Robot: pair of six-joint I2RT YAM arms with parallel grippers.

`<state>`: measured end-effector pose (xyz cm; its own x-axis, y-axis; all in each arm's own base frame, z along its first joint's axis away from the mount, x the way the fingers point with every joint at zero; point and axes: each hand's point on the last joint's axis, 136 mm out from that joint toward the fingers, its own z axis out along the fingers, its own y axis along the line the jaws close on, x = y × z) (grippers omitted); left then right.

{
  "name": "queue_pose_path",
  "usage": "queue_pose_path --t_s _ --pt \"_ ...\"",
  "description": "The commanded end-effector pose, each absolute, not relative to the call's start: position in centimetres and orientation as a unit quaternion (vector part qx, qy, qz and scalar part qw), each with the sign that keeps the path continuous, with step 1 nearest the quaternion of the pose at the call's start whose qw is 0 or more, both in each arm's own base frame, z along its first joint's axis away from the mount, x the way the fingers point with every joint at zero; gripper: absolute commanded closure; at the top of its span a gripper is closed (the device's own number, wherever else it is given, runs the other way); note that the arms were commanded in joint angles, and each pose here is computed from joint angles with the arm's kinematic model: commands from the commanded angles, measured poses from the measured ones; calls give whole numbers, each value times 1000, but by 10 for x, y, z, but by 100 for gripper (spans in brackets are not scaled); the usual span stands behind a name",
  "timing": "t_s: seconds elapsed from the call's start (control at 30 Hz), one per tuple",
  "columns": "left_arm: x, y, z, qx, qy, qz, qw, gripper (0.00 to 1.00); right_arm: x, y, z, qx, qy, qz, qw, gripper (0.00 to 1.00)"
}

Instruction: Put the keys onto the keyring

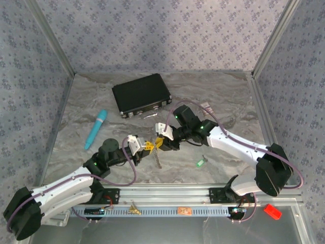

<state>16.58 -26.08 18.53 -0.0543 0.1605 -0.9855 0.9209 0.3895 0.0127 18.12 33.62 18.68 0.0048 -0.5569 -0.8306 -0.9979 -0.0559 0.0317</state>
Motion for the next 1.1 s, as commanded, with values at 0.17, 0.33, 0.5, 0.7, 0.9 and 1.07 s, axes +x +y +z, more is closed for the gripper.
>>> queue_pose_path --t_s 0.17,0.33,0.5,0.7,0.9,1.07 --pt "162 -262 209 414 603 -373 571 100 180 340 198 -631 598 373 325 100" --pt "167 -256 203 417 628 -344 559 80 180 335 197 -644 603 349 315 100" --pt "165 -255 198 439 642 -326 536 80 180 329 189 -676 611 297 286 100" --pt "165 -259 198 447 642 -328 530 80 178 333 189 -697 603 270 277 100" --pt "166 -261 197 454 640 -326 527 82 172 335 183 -708 601 260 264 100" --pt "165 -263 200 458 635 -329 528 83 172 342 189 -724 590 240 266 100"
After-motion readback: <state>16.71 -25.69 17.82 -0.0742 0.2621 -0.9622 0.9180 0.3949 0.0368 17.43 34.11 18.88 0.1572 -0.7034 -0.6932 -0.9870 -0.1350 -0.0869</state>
